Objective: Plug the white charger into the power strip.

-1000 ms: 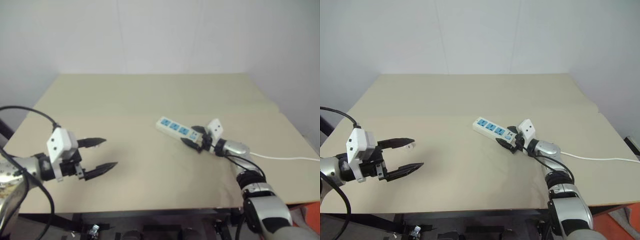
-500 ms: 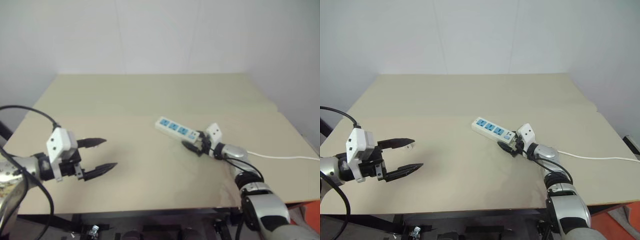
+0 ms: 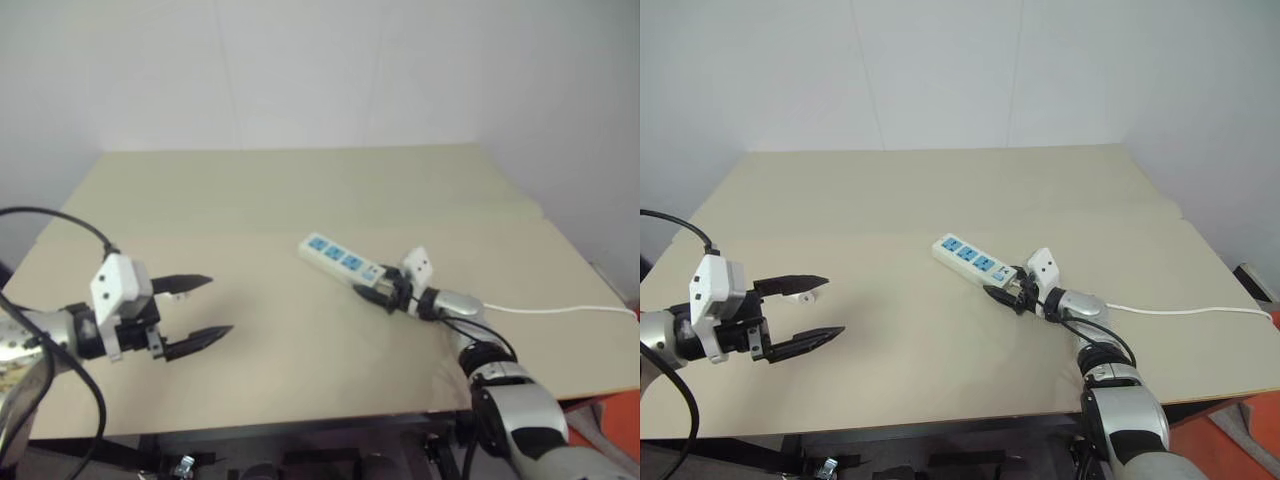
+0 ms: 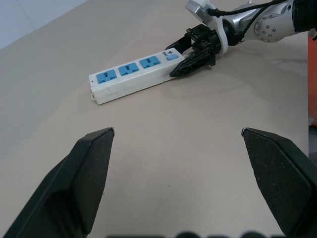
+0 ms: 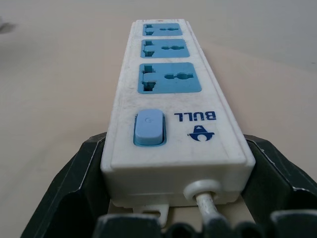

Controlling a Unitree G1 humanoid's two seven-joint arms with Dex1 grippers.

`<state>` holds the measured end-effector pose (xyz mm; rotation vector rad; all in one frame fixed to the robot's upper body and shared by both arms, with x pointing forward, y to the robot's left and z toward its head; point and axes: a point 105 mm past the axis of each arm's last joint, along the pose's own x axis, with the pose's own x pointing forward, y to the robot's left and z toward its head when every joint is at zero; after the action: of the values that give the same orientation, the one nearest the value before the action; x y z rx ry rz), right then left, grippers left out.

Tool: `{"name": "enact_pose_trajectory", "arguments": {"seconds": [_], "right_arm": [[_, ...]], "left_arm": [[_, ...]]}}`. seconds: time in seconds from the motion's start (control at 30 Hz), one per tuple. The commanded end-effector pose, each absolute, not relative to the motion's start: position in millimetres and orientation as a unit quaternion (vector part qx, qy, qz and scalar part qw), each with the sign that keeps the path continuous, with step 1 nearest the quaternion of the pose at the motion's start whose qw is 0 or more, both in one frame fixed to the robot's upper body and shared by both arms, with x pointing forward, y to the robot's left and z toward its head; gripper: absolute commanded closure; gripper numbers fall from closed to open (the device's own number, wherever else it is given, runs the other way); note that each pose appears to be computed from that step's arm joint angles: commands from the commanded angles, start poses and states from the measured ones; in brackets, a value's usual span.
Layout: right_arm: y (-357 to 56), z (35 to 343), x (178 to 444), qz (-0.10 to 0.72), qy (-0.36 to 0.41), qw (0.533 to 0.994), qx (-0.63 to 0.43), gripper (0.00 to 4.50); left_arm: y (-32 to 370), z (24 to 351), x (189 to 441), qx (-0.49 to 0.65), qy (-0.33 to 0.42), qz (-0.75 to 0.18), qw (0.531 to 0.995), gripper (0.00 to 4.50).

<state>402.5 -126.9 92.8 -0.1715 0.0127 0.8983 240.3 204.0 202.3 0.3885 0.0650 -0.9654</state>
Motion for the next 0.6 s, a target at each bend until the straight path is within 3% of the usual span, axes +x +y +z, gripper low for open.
{"name": "enact_pose_trajectory", "arguments": {"seconds": [0.03, 0.17, 0.3, 0.6], "right_arm": [[-120.1, 88.6, 393.8, 0.459, 0.002, 0.884, -0.087, 1.09], [-113.0, 101.6, 387.8, 0.481, -0.031, 0.871, -0.098, 1.09], [-94.2, 117.8, 354.4, 0.58, -0.065, 0.804, -0.114, 1.09], [-83.0, 108.2, 314.2, 0.677, -0.039, 0.72, -0.144, 1.09]], "left_arm": [[203.5, 212.5, 238.3, 0.204, 0.014, -0.461, 0.863, 0.0], [202.2, 213.3, 241.3, 0.204, 0.012, -0.467, 0.86, 0.0], [204.6, 219.3, 248.8, 0.22, 0.011, -0.48, 0.849, 0.0], [217.2, 228.5, 267.7, 0.275, 0.03, -0.507, 0.817, 0.0]]}}
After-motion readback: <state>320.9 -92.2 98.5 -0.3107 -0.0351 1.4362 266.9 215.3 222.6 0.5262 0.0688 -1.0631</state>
